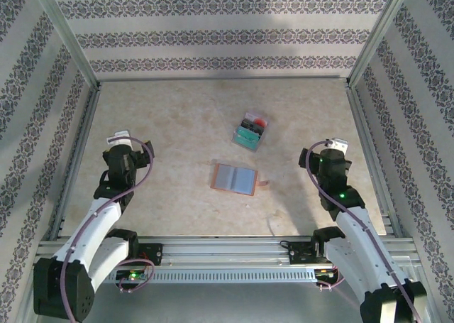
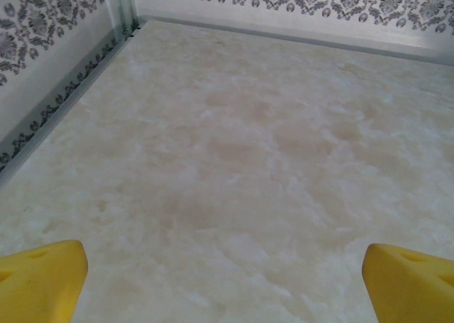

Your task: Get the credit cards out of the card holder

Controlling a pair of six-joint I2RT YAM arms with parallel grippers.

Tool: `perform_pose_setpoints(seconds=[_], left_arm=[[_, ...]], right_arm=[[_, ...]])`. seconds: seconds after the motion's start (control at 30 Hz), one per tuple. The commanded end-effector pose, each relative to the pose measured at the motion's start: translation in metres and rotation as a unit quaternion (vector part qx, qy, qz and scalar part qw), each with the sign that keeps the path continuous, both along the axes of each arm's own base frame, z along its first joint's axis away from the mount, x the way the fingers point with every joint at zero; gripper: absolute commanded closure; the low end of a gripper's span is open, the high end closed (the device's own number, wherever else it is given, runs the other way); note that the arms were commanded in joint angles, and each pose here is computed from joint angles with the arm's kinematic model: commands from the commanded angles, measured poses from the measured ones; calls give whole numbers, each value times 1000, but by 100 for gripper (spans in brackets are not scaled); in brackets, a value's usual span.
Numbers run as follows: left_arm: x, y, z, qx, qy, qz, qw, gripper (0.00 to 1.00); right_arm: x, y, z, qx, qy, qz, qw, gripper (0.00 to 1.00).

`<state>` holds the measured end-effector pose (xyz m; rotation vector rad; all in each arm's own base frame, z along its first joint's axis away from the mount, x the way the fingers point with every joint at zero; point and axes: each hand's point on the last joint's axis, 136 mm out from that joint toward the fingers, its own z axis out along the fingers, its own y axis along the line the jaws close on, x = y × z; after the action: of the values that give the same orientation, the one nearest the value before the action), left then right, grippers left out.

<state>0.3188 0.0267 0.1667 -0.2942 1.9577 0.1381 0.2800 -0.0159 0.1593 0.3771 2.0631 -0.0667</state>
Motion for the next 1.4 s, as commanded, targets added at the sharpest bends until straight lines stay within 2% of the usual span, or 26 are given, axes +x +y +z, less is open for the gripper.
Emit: perform_pose_setpoints(seconds=[0.0,0.07,0.1,0.33,0.47,0.67,1.13,1.17,1.37], left_arm=[[16,-5,20,17,-60,-35,997,1],[22,-3,15,14,-60,-42,997,1],[24,-3,13,13,-60,-45,997,1],[44,5,-2,-1,-58,-66,996,1],[49,12,-11,-16,-72,-75,994,1],[51,8,-31,-27,-67,-97,993,1],[61,-17,-49,-38,-88,-171,981,1],[62,-20,-51,-36,-90,-180,979,1],[65,-27,-58,-31,-86,-201,975,1]], right_arm=[[10,4,7,29,-31,3,999,2],[4,-20,4,42,-39,-84,995,2],[3,-24,3,42,-47,-97,993,2],[18,-21,16,8,-111,-60,992,2],[27,-13,9,-34,-89,-16,995,2],[39,-10,7,-65,-90,3,994,2],[56,-17,-1,-100,-85,-3,991,2],[51,-17,-15,-101,-71,-1,992,2],[54,-20,-24,-102,-63,-4,993,2]])
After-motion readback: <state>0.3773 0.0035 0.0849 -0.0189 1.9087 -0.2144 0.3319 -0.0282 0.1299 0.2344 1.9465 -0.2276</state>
